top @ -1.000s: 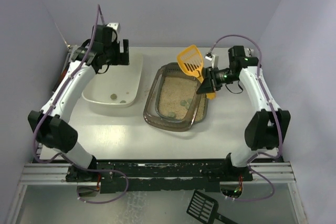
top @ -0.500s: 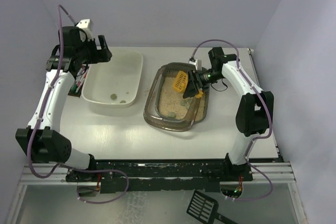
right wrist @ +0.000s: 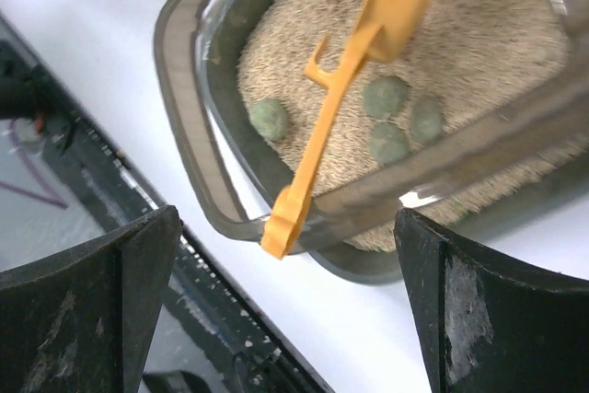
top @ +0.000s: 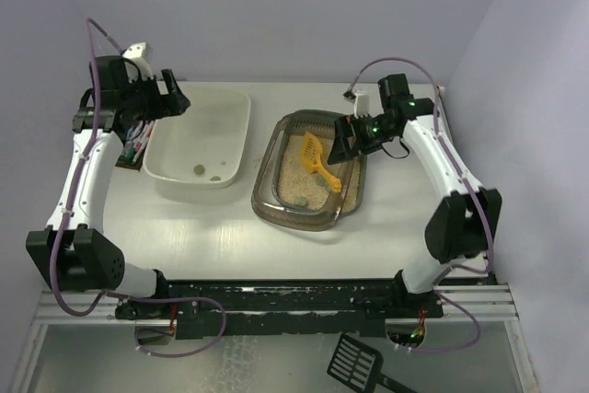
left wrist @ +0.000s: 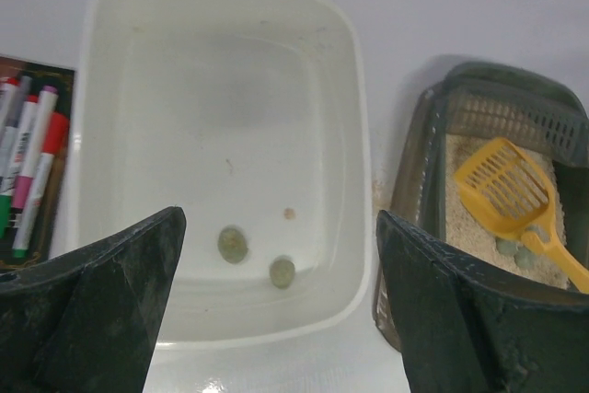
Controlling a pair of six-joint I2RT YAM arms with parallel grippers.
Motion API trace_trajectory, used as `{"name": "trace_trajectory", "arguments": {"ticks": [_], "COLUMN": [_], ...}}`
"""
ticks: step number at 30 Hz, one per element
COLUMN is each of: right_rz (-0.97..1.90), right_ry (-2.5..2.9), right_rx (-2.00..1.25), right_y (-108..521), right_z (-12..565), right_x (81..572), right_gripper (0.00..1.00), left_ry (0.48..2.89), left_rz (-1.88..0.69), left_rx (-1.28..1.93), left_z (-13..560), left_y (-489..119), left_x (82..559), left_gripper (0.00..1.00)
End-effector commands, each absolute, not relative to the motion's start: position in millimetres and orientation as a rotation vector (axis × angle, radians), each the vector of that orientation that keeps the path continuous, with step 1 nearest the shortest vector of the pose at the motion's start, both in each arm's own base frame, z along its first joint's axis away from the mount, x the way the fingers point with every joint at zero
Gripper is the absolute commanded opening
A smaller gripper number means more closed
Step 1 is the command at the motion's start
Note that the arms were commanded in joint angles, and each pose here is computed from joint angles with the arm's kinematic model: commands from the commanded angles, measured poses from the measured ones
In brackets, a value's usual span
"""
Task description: Clean the litter box
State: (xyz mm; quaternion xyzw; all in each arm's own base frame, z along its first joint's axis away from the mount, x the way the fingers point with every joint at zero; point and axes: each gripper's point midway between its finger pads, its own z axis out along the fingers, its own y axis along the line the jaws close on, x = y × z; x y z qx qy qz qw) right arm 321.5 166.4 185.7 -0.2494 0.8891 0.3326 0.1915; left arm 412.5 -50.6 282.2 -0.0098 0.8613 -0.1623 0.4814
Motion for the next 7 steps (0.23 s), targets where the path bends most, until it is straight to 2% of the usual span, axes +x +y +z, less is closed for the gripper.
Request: {"name": "trace_trajectory", "arguments": {"ticks": [1,5,7], "right_rz": [0.636,0.561,0.39], "right_ry": [2.42,2.365,2.307], "right_rx": [-0.525,-0.377,-0.169], "right_y": [137.0,99.3,56.8], "right_z": [212.0,215.7,221.0], "right_x": [337.3,345.3,359.2], "right_gripper": [1.0,1.0,1.0], "left_ry": [1.996,1.989,1.978], "left_rz": [-0.384,-0.367,-0.383], "left_rx": [-0.061,-0.122,-0.165], "left_z": [315.4,314.8,309.8], "left_y": [-25.8,-4.5,5.7], "left_x": [414.0,413.7,414.0], "left_gripper": [0.95,0.95,0.95]}}
